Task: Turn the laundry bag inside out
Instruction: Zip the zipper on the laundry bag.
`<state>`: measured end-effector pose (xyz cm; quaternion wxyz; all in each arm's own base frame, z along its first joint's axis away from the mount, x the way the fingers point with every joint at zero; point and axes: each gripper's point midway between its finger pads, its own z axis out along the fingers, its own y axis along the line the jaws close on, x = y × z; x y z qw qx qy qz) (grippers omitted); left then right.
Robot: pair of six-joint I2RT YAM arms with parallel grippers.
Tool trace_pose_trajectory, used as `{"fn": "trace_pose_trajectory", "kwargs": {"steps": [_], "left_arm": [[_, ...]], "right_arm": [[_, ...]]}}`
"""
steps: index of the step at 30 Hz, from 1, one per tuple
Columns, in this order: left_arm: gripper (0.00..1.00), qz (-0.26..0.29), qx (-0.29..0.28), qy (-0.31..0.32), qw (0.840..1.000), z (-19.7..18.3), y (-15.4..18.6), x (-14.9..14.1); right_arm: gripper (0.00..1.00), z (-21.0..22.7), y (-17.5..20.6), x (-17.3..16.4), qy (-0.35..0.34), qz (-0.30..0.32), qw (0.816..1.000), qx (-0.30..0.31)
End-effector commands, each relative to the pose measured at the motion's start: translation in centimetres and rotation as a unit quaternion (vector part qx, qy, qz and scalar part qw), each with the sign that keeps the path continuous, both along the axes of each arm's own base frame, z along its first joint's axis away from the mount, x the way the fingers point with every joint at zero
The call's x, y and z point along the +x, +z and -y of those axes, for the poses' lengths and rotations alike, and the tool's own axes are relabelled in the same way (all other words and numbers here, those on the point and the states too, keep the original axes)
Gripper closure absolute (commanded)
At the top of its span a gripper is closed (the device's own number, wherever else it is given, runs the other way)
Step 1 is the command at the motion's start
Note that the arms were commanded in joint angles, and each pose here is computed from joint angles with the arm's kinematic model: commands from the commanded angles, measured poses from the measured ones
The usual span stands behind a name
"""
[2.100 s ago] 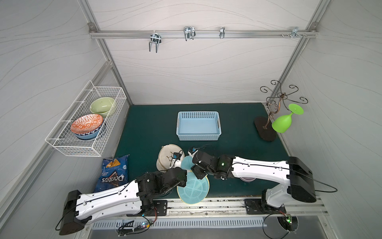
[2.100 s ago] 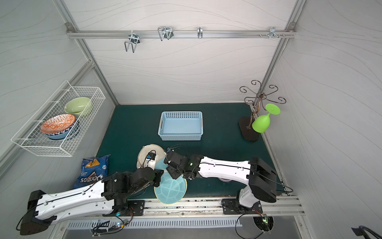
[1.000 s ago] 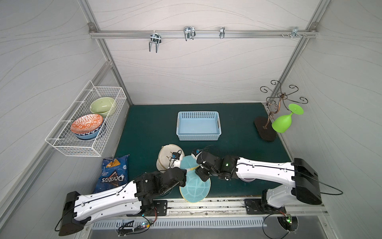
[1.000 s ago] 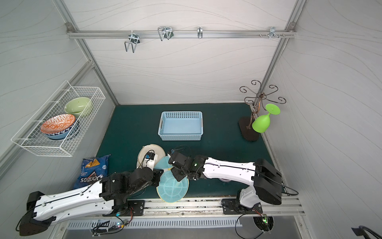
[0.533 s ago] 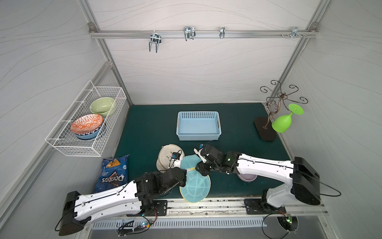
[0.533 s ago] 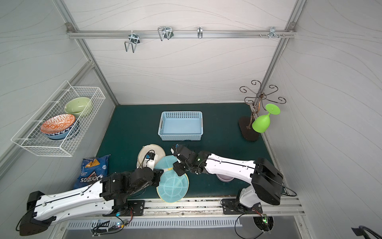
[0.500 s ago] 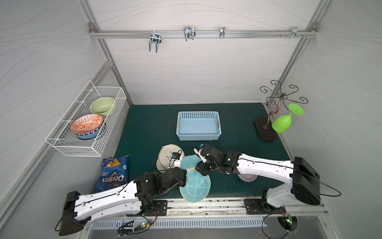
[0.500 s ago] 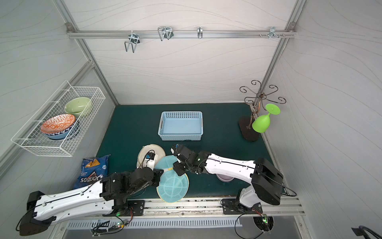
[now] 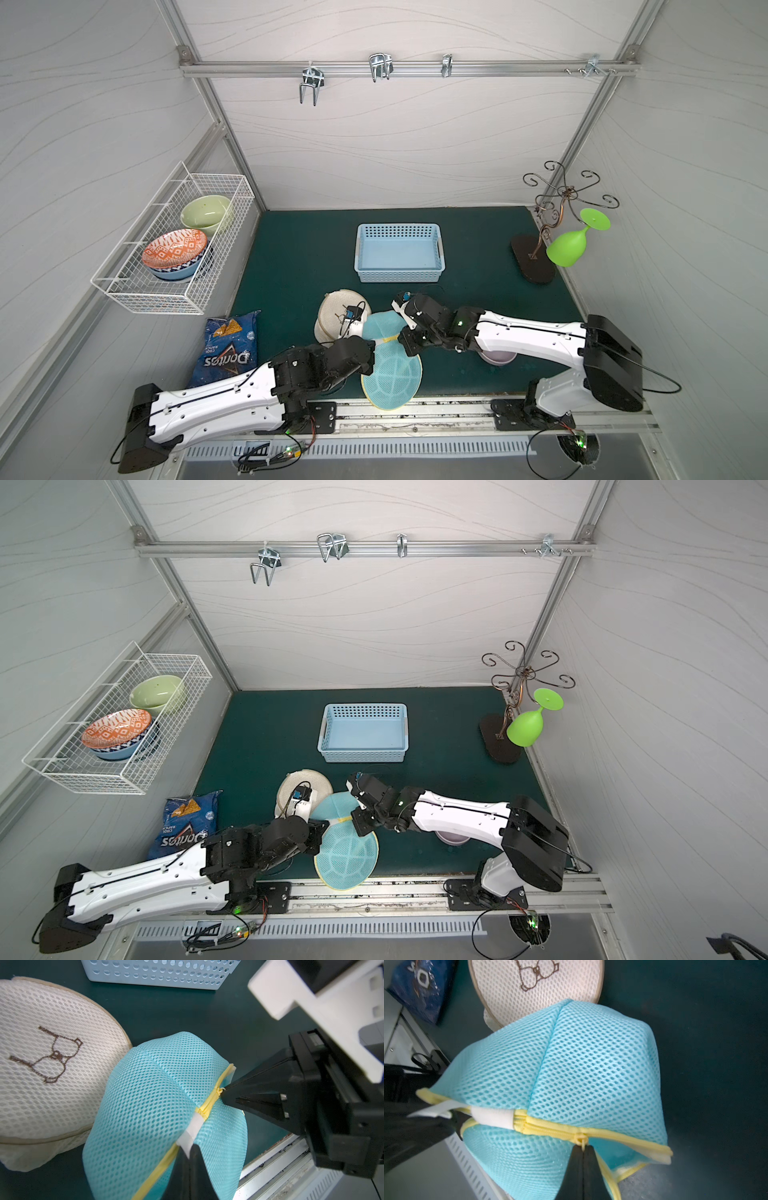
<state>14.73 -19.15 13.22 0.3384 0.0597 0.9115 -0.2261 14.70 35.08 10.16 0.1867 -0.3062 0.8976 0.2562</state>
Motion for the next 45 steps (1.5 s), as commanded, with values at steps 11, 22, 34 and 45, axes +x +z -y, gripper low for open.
{"fn": "trace_pose_trajectory", "kwargs": {"steps": [11,22,34,45], "left_arm": [[1.00,0.019,-0.016,0.118,0.993,-5.8,1.3,1.1],[0.56,-0.026,-0.063,-0.021,0.997,-1.0,2.8,-0.4],[0.41,0.121,0.000,-0.092,0.988,2.4,11.9,2.5],[0.36,-0.032,0.041,0.105,0.993,-7.3,3.6,-0.2]], "right_arm": [[1.00,7.1,1.3,3.4,-0.092,0.016,0.996,0.001],[1.00,4.9,7.5,2.0,0.038,0.014,0.994,0.100],[1.00,2.3,10.5,0.1,0.180,-0.009,0.978,0.100],[1.00,4.6,7.2,4.7,0.054,-0.006,0.998,0.045]]}}
